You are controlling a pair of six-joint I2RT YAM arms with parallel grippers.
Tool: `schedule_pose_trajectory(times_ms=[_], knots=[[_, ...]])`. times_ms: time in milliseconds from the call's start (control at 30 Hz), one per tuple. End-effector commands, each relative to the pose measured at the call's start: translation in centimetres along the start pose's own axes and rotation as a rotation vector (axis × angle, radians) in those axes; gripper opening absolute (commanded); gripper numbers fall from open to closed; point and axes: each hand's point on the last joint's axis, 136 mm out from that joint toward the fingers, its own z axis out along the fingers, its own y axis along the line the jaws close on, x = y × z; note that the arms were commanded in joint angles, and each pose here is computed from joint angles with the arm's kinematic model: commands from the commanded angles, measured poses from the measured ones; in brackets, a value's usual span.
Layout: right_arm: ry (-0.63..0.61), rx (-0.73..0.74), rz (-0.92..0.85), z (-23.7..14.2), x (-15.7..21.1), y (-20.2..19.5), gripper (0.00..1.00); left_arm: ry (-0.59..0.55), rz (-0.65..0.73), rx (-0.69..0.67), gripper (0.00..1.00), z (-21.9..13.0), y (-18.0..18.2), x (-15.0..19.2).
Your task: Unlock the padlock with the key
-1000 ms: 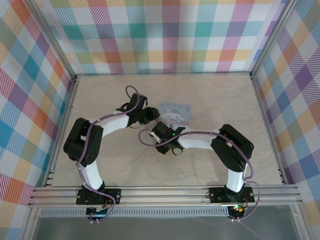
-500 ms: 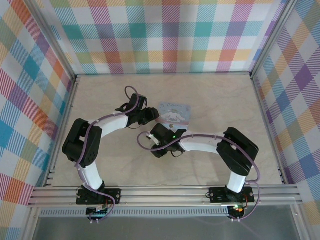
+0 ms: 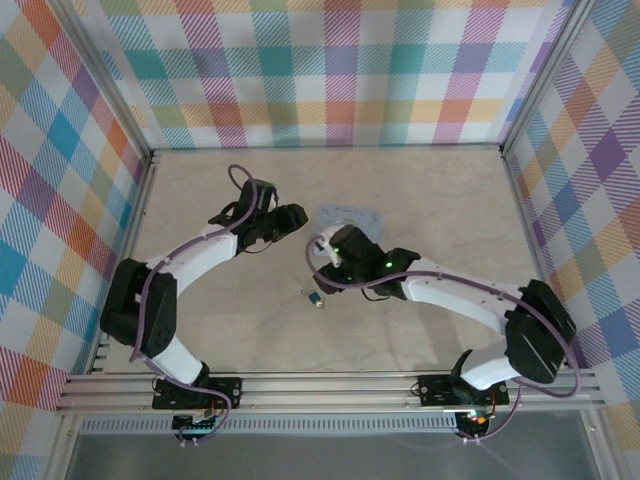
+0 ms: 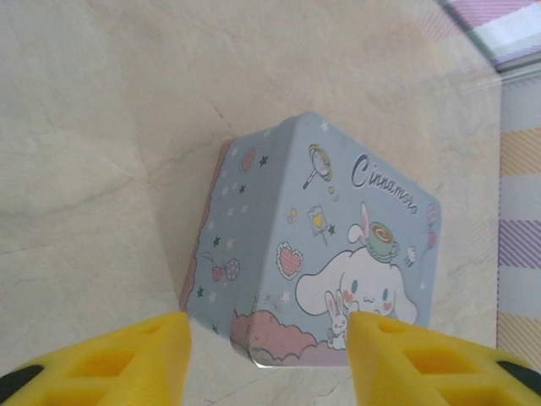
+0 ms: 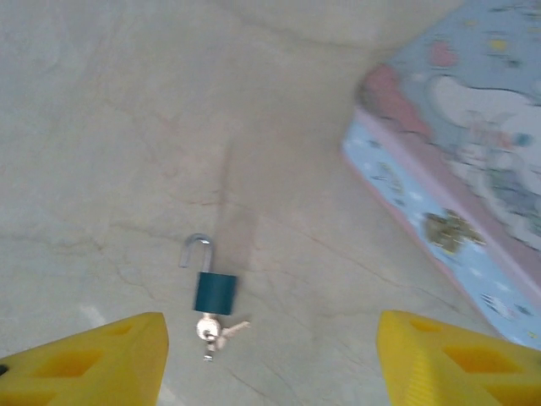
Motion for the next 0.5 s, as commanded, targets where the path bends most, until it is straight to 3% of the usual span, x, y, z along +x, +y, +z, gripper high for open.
schedule_pose_trajectory(times_ms=[0,33,67,133,167,333,467], knots=[[-0.010,0.056,0.100,-1.9,0.7,-2.9,0.70,-0.062,0.023,-0.046,0.60,-2.7,1.2,-0.7],[-0.029,0.066,0.126,-2.5,0.6,-3.7,0.73,-0.087,0.030,-0.066,0.89,-3.5,1.5,-1.0],[-0.046,0.074,0.151,-3.1,0.7,-4.5,0.75,-0.111,0.044,-0.082,1.00,-4.3,1.8,-1.2],[-0.073,0.109,0.199,-4.2,0.7,-6.3,0.80,-0.139,0.072,-0.113,1.00,-5.5,2.3,-1.4],[-0.083,0.122,0.222,-4.6,0.9,-7.2,1.00,-0.151,0.085,-0.135,1.00,-6.0,2.8,-1.5],[-0.137,0.199,0.330,-6.4,1.6,-11.2,1.00,-0.226,0.152,-0.296,1.00,-8.6,5.9,-1.9],[-0.208,0.356,0.450,-8.1,2.6,-15.9,1.00,-0.368,0.187,-0.466,1.00,-11.0,9.2,-3.1]])
